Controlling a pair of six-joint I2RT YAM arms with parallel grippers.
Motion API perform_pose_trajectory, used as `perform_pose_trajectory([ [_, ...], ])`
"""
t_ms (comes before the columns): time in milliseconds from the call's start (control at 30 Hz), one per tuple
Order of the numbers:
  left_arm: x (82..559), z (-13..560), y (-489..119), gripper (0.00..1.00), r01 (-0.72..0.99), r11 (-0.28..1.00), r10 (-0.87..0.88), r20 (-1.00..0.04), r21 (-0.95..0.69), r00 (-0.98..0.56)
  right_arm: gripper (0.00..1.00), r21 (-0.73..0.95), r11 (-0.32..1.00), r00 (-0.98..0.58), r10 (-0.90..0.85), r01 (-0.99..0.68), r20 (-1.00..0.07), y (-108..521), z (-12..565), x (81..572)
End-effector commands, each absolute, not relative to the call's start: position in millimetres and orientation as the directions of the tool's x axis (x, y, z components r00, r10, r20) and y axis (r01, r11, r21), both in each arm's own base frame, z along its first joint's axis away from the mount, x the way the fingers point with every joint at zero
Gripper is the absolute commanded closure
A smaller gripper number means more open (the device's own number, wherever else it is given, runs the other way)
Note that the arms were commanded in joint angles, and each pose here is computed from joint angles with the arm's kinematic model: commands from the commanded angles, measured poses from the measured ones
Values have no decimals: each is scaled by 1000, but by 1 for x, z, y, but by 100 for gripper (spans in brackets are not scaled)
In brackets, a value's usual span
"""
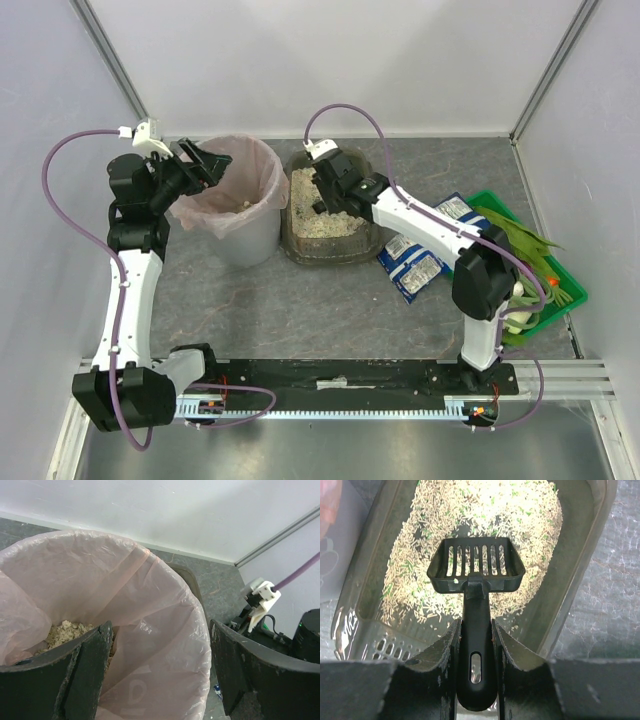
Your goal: Clean the litter box
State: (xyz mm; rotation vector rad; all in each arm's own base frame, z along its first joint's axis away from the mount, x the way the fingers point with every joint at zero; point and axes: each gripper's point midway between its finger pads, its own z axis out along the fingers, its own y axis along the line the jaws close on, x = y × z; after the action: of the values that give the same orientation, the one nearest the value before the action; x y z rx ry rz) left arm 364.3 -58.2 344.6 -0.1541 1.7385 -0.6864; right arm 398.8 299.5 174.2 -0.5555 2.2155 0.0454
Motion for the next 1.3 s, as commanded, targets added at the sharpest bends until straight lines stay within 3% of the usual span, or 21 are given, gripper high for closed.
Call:
perform_pose_trajectory([
  [0, 366, 355, -61, 16, 287, 803, -456, -849, -522, -268, 100, -105, 916, -527, -313, -386, -790, 313, 191, 424],
  [433, 367, 356, -60, 16, 290, 803, -454, -850, -520, -268, 100, -79, 927, -590, -297, -367, -751, 323, 146, 442],
  [1267, 367, 354, -61, 16, 298, 794, -459, -845, -529, -275, 100, -77, 973, -568, -192, -219, -800, 310, 85, 455],
])
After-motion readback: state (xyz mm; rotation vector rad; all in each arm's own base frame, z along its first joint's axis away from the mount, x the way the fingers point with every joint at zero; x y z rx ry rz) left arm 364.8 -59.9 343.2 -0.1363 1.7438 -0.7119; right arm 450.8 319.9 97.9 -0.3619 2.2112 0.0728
